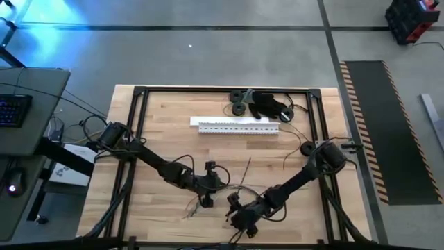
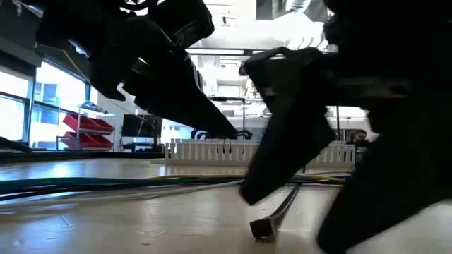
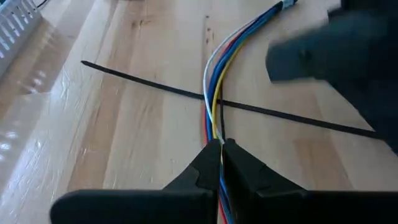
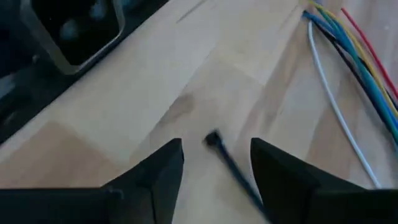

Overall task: Ziptie cables
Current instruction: Wrap the cables together using a black zip tie

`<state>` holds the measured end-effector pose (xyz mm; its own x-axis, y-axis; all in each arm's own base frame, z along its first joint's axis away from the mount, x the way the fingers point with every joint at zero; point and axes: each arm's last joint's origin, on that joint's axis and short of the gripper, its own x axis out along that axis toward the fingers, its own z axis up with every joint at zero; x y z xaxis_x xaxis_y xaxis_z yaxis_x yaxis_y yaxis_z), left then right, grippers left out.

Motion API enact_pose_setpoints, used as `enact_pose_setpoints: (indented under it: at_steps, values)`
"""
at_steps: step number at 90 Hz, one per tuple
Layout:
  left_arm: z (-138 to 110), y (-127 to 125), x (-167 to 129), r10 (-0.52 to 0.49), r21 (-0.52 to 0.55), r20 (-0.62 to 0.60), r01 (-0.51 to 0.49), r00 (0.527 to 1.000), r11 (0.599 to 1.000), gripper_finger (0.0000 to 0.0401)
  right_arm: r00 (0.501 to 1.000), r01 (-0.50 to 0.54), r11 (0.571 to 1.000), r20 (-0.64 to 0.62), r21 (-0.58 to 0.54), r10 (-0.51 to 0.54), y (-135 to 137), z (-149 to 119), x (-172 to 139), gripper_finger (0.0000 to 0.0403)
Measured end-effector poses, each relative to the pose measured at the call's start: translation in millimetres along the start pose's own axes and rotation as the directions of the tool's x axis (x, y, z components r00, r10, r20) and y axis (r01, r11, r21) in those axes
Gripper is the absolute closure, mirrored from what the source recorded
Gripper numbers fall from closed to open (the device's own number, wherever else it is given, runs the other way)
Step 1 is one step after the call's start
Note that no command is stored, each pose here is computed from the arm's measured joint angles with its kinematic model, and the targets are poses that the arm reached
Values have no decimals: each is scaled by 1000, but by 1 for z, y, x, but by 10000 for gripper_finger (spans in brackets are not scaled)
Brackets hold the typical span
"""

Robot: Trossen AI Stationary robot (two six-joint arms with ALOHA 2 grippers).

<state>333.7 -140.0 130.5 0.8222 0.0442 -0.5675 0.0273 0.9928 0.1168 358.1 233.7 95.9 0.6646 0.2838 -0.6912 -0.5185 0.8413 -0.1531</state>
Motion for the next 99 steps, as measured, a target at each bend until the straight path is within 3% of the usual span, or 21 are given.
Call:
enact_pose_setpoints:
  at_steps: [15, 31, 48, 64, 78, 99]
  values:
    - [0, 1, 0, 3, -1, 0, -3, 1000, 1000, 401, 995, -87, 994, -51, 61, 90, -12, -6, 13, 283]
    - [0, 1, 0, 3, -1, 0, -3, 1000, 1000, 401, 993, -77, 996, -83, 47, 80, -12, -11, 15, 385]
    - [0, 1, 0, 2, -2, 2, -2, 1000, 1000, 401, 989, 111, 992, -96, -58, -116, 7, -2, 0, 399]
    - [3, 0, 0, -9, -9, 31, 9, 999, 1000, 401, 935, 324, 938, -113, -121, -337, 23, 7, -25, 401]
    - [10, -3, 0, -88, 26, 99, 86, 991, 996, 401, 862, 495, 866, -88, -77, -500, 35, 6, -45, 402]
    - [12, -11, 11, -153, 139, 238, 122, 959, 983, 377, 815, 568, 813, 49, 129, -578, 55, -1, -75, 402]
